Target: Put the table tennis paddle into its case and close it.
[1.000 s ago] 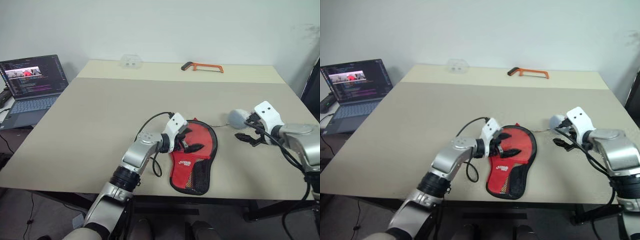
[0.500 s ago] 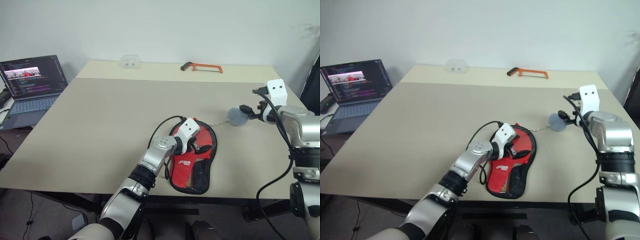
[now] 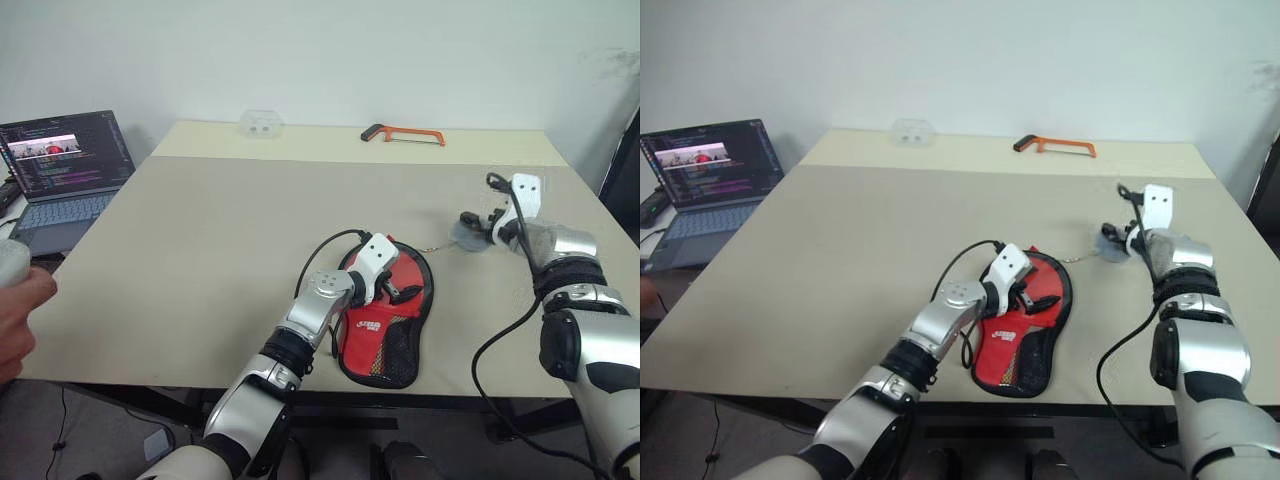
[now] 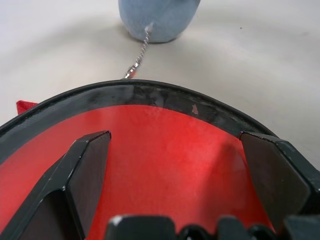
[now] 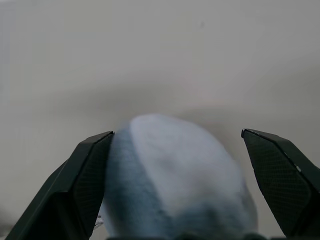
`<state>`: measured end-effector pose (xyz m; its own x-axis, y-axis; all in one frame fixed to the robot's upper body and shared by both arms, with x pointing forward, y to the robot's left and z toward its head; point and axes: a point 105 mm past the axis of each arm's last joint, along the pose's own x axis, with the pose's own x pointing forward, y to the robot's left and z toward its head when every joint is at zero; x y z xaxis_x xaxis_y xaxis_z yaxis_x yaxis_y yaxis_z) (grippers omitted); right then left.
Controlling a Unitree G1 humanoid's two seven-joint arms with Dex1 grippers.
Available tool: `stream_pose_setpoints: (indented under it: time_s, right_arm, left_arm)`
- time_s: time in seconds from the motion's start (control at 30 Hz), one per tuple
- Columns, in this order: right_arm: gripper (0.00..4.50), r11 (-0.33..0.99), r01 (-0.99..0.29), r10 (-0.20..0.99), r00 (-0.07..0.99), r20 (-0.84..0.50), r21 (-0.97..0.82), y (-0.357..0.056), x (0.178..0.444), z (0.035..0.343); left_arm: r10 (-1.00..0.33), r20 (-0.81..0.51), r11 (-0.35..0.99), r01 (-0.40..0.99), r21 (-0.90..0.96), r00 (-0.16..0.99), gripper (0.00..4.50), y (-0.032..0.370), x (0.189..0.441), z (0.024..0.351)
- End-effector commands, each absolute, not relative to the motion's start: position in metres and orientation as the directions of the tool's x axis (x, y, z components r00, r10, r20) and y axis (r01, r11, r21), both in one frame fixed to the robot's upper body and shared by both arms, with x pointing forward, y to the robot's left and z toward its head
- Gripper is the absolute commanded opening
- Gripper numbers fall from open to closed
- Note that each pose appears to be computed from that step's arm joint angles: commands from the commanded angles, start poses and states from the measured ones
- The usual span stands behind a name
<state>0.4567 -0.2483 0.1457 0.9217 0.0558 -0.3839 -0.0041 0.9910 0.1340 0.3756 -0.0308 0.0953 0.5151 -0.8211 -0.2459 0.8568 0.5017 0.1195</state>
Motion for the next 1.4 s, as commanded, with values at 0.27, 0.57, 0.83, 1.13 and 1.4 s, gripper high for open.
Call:
stream_pose_setpoints:
  time_s: [0.27,0.57,0.83,1.13,1.4]
  right_arm:
    - [4.46,0.997,-0.041,0.066,0.901,-0.428,0.067,-0.24,0.455,0.136]
    - [2.55,0.997,-0.011,0.042,0.886,-0.462,0.071,-0.239,0.45,0.117]
    - [0.81,0.998,0.059,-0.039,0.911,-0.411,0.035,-0.253,0.451,0.129]
    - [0.67,0.988,-0.015,-0.037,0.943,-0.33,-0.156,-0.265,0.44,0.164]
    - [0.67,0.938,-0.154,0.001,0.896,-0.444,-0.31,-0.288,0.4,0.15]
  left_arm:
    - [-0.811,-0.288,0.505,0.858,0.095,0.509,4.5,-0.031,0.369,0.082]
    - [-0.783,-0.34,0.52,0.848,0.1,0.521,4.5,-0.035,0.374,0.075]
    - [-0.783,-0.341,0.522,0.848,0.095,0.52,4.5,-0.039,0.376,0.076]
    - [-0.759,-0.371,0.546,0.833,0.083,0.535,4.5,-0.038,0.377,0.067]
    - [-0.752,-0.385,0.551,0.831,0.078,0.535,4.5,-0.037,0.377,0.063]
